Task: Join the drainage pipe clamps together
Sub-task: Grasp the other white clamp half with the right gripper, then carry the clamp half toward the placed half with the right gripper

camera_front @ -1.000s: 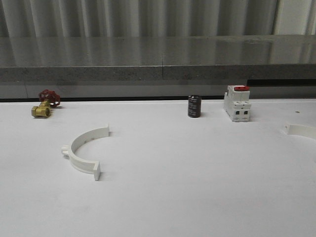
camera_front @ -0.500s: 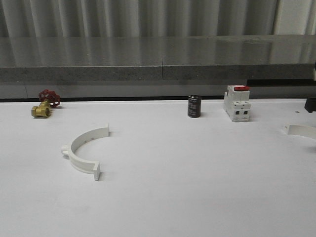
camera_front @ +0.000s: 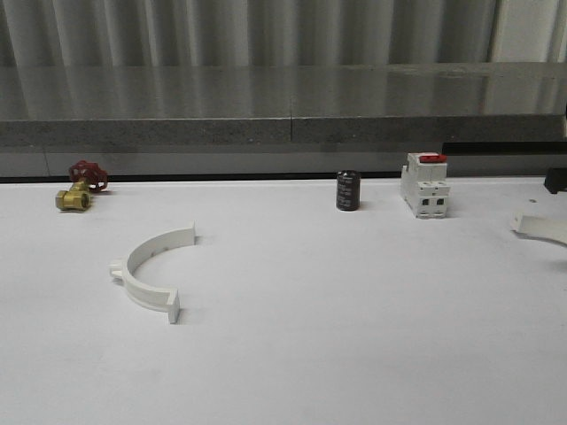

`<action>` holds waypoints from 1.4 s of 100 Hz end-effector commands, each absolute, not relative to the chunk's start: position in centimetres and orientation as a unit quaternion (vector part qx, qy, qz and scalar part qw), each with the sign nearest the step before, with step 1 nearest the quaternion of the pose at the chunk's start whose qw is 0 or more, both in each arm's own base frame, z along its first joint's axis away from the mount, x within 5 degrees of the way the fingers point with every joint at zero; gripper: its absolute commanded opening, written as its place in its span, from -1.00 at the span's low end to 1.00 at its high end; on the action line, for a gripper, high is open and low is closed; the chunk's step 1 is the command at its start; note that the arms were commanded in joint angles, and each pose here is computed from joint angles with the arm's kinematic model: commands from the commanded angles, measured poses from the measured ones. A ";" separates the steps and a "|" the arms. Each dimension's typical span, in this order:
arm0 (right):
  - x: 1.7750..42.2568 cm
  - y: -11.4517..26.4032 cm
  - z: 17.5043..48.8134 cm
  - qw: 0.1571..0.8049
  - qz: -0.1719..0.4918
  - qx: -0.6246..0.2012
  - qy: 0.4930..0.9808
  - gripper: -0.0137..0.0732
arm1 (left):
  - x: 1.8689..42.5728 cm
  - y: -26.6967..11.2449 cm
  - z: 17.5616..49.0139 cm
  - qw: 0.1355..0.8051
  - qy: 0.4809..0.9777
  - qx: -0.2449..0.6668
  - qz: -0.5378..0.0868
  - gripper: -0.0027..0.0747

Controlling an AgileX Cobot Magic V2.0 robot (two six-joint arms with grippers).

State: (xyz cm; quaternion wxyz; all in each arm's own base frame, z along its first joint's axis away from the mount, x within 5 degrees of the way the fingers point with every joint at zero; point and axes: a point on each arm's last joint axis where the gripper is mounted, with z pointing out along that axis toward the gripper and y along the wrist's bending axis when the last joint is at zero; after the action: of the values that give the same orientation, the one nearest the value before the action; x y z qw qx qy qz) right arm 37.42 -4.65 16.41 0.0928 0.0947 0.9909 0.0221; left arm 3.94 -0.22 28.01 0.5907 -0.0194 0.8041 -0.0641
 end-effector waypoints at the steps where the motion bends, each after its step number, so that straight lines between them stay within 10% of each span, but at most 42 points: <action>1: 37.4 -4.4 20.7 0.157 0.035 0.102 0.982 -0.75 | 4.1 -0.2 29.3 0.624 0.778 -0.019 -0.067 -0.99; 53: 35.5 9.5 25.0 0.158 0.084 0.046 0.983 -0.75 | 4.1 -0.2 29.3 0.624 0.778 -0.019 -0.067 -0.99; 140: 35.9 24.9 23.9 0.133 0.115 0.037 0.984 -0.75 | 4.1 -0.2 29.3 0.624 0.778 -0.019 -0.067 -0.99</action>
State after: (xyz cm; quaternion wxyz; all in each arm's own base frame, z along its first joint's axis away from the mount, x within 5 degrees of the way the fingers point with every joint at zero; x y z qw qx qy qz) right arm 36.03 23.94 20.83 0.0965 0.0449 0.9903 0.0898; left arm 3.93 -0.22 27.97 0.5891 -0.0195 0.8053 -0.0639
